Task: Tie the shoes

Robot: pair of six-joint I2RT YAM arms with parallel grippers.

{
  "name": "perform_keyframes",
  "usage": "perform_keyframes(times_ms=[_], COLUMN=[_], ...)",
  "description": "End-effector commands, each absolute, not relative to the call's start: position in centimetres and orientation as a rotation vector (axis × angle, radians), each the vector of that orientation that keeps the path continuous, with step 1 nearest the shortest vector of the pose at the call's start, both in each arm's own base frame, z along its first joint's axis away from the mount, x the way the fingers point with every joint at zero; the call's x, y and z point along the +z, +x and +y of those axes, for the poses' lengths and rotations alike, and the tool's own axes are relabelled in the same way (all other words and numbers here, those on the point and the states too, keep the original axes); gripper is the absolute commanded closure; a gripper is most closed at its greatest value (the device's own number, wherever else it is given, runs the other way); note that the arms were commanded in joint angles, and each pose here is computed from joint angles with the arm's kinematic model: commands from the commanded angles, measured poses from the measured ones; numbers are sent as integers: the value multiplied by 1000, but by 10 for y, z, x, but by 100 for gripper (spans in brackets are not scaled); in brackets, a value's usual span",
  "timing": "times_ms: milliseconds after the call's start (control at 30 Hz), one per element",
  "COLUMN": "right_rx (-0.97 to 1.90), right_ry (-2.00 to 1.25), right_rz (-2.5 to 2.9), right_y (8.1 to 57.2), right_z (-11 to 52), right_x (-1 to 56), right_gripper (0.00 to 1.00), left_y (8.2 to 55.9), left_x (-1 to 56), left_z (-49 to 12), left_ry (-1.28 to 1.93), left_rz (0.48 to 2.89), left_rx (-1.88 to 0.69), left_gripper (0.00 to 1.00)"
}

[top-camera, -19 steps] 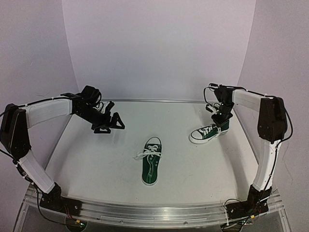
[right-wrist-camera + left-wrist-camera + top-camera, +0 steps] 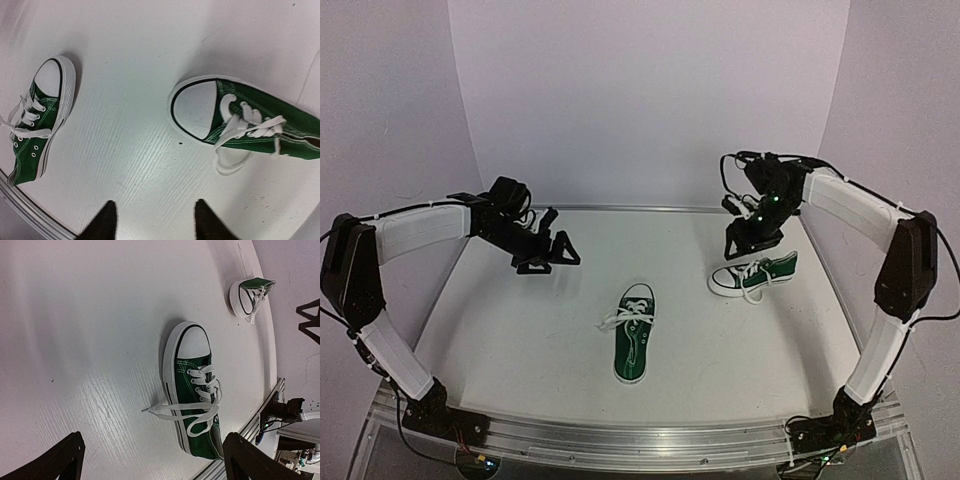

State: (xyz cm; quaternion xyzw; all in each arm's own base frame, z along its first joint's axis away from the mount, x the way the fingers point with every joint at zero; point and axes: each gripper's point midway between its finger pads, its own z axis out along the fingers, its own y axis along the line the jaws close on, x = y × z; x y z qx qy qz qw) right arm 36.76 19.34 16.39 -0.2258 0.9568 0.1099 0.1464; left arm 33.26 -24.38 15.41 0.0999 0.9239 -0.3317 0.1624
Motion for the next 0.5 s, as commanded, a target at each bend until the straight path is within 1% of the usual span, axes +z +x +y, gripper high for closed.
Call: perform_keyframes(times_ms=[0,67,133,267,467], right_rx=[13,-175,-246,-327,-339], right_ry=[-659,-638,-677,-797,-932], right_rz=[2679,2680,2694,2718,2770], right_y=[401,417,428,442,452], right_z=[157,131,121,109,92], right_x=[186,181,170,144,104], right_gripper=[25,22,22,21,23], left_y=[340,340,339,339,342], left_x=[164,165,166,167,175], left_z=[-247,-248,-249,-251,-254], left_ry=[299,300,299,305,317], left_rz=[2591,2583,2579,2573,2549], left_rx=[-959,-967,-979,-995,-1011], left_gripper=[0,0,0,0,0])
